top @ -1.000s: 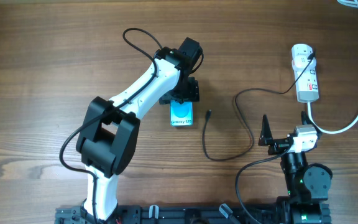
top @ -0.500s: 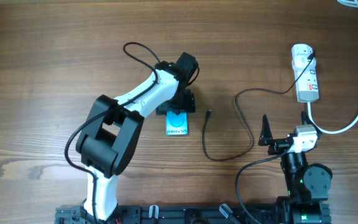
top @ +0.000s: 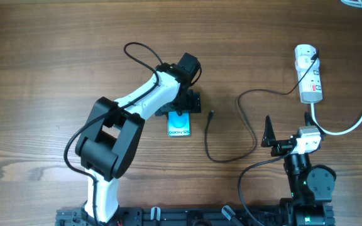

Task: Plug charger to phone and switch on socket
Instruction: 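Close the left gripper on the phone's top edge, then lift the phone with the left gripper and tilt it upright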

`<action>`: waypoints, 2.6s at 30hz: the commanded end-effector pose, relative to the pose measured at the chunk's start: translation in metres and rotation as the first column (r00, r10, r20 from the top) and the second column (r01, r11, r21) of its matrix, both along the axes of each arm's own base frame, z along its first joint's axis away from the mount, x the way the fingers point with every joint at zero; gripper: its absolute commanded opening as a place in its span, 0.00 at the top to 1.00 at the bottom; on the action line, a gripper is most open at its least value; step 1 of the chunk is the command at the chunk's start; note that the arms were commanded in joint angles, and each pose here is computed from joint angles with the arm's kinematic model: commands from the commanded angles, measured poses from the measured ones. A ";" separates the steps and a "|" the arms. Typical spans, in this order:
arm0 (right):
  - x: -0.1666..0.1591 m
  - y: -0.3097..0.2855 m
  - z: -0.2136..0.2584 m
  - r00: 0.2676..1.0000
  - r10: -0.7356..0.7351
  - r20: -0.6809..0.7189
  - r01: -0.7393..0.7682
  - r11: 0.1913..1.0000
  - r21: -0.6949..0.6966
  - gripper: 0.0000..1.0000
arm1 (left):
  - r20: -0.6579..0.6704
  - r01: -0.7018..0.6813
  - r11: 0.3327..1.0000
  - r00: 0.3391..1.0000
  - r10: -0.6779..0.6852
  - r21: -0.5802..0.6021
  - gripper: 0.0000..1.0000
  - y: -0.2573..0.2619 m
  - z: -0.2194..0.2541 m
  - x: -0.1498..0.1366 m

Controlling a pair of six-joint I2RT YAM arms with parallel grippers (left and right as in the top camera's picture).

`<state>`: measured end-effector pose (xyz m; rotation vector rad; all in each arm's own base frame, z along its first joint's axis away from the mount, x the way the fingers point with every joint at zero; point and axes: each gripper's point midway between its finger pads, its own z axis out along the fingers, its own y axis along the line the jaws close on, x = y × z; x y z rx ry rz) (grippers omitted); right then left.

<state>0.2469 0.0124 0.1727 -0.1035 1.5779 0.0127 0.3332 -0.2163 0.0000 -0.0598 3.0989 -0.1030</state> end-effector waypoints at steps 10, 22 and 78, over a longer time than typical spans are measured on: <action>0.000 -0.002 0.001 1.000 -0.012 0.006 0.013 1.000 -0.013 0.00 | -0.033 -0.013 1.000 0.999 0.013 0.006 0.00 0.000 -0.008 -0.012; 0.000 -0.002 0.001 1.000 -0.012 0.006 0.012 1.000 -0.013 0.00 | -0.060 0.005 1.000 0.998 -0.004 0.011 0.00 -0.005 -0.014 -0.020; 0.000 -0.002 0.001 1.000 -0.012 0.006 0.013 1.000 -0.013 0.00 | -0.315 -0.082 0.609 0.905 -0.287 -0.789 0.28 -0.089 0.166 -0.065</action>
